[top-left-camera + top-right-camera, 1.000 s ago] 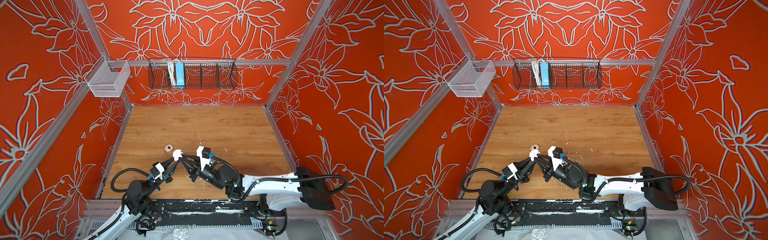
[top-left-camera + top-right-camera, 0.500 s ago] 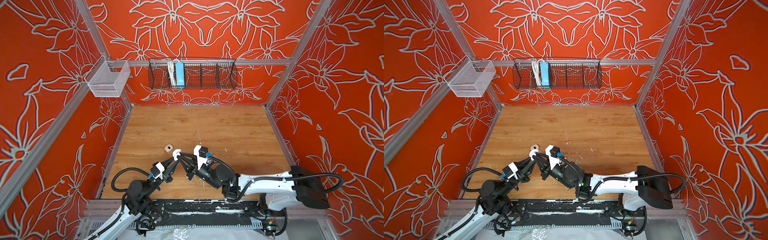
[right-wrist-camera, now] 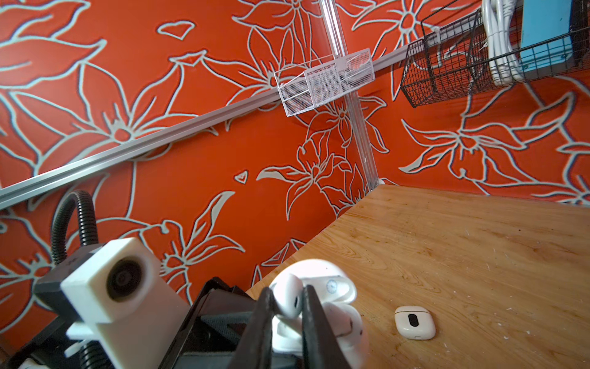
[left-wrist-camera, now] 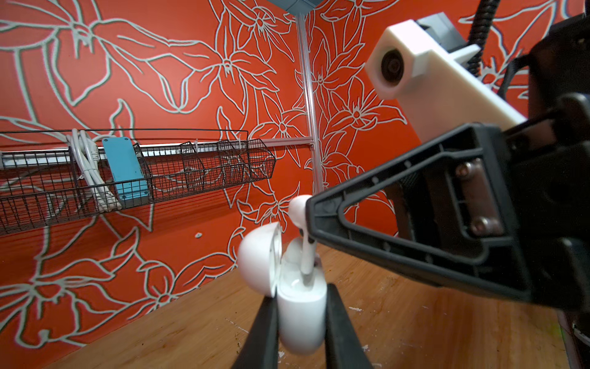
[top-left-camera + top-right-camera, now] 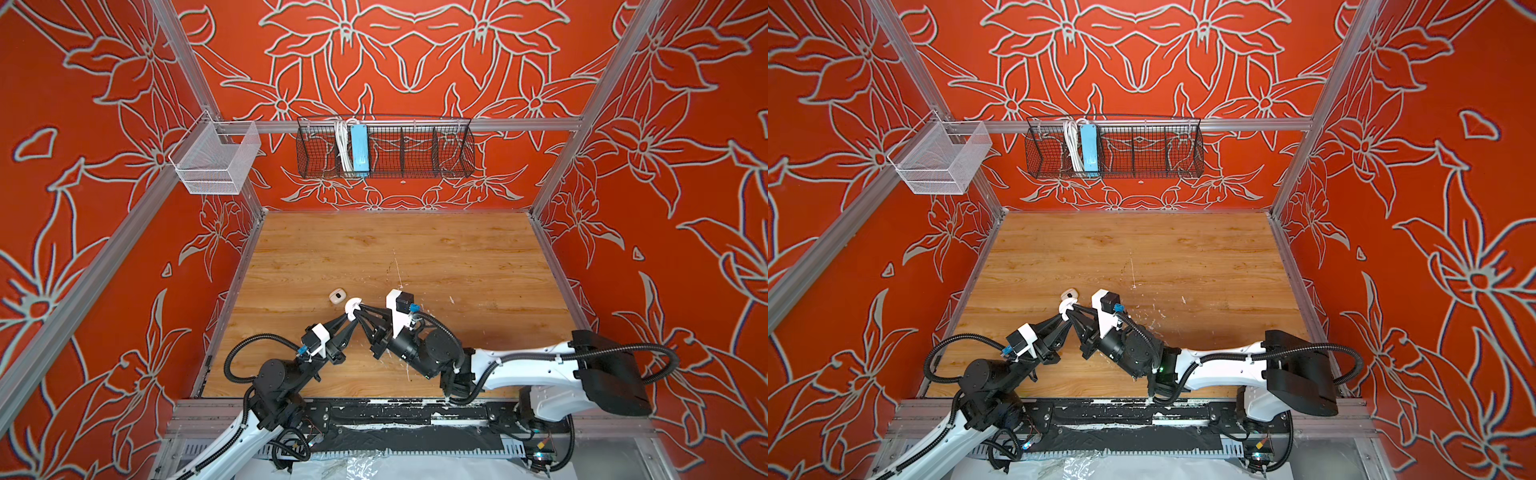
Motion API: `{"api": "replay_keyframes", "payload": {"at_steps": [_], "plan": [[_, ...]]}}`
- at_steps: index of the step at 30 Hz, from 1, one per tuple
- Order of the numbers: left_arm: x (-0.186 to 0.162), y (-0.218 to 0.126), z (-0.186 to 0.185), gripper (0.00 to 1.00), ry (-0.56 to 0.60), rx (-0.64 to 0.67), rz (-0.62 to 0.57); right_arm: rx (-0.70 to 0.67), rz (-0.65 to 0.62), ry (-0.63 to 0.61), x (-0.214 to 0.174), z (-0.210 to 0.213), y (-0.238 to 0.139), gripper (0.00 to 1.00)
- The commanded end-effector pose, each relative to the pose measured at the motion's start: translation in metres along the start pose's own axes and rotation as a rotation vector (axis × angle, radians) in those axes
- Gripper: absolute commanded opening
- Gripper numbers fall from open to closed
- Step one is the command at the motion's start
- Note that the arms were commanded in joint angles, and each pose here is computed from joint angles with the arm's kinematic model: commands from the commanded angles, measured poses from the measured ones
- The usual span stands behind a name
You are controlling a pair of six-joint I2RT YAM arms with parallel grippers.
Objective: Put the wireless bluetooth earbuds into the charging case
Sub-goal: 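Lower the earbud stem-first into the case held by the left gripper, then open the right gripper to release the earbud in the case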
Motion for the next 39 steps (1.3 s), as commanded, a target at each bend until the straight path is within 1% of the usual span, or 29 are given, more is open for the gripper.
{"api": "replay_keyframes", "payload": {"at_steps": [1, 11, 15, 20, 25, 29, 35, 39], "plan": [[-0.006, -0.003, 0.0, 0.0, -0.007, 0.0, -0.014, -0.02, -0.03, 0.043, 0.008, 0.0, 0.004, 0.06], [-0.004, -0.003, 0.0, 0.0, -0.008, -0.001, -0.02, -0.085, -0.003, 0.055, -0.004, -0.011, -0.002, 0.06], [-0.004, -0.003, 0.0, 0.0, -0.011, -0.001, -0.022, -0.108, 0.038, 0.068, -0.012, -0.014, -0.002, 0.06], [-0.004, -0.003, 0.0, 0.0, -0.011, -0.001, -0.022, -0.111, 0.082, 0.139, -0.025, -0.013, 0.001, 0.06], [-0.003, -0.004, 0.0, 0.0, -0.013, 0.0, -0.024, -0.138, 0.1, 0.232, -0.037, -0.018, -0.002, 0.06], [-0.003, -0.004, 0.0, 0.0, -0.013, 0.003, -0.026, -0.174, 0.123, 0.274, -0.048, -0.022, -0.005, 0.05], [-0.004, -0.004, 0.001, 0.0, -0.014, 0.006, -0.025, -0.233, 0.16, 0.272, -0.056, -0.027, -0.005, 0.05], [-0.004, -0.004, 0.001, 0.0, -0.013, 0.006, -0.024, -0.256, 0.166, 0.22, -0.058, -0.021, -0.007, 0.05]]}}
Point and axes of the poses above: each gripper's point midway between its finger pads, its own y axis out along the fingers, its own z axis along the line the jaws close on, x = y × z, the point moved 4 cm from there along -y, back along the fingers, and after that the axes turned 13 degrees about -y, right-handed, at the moved point
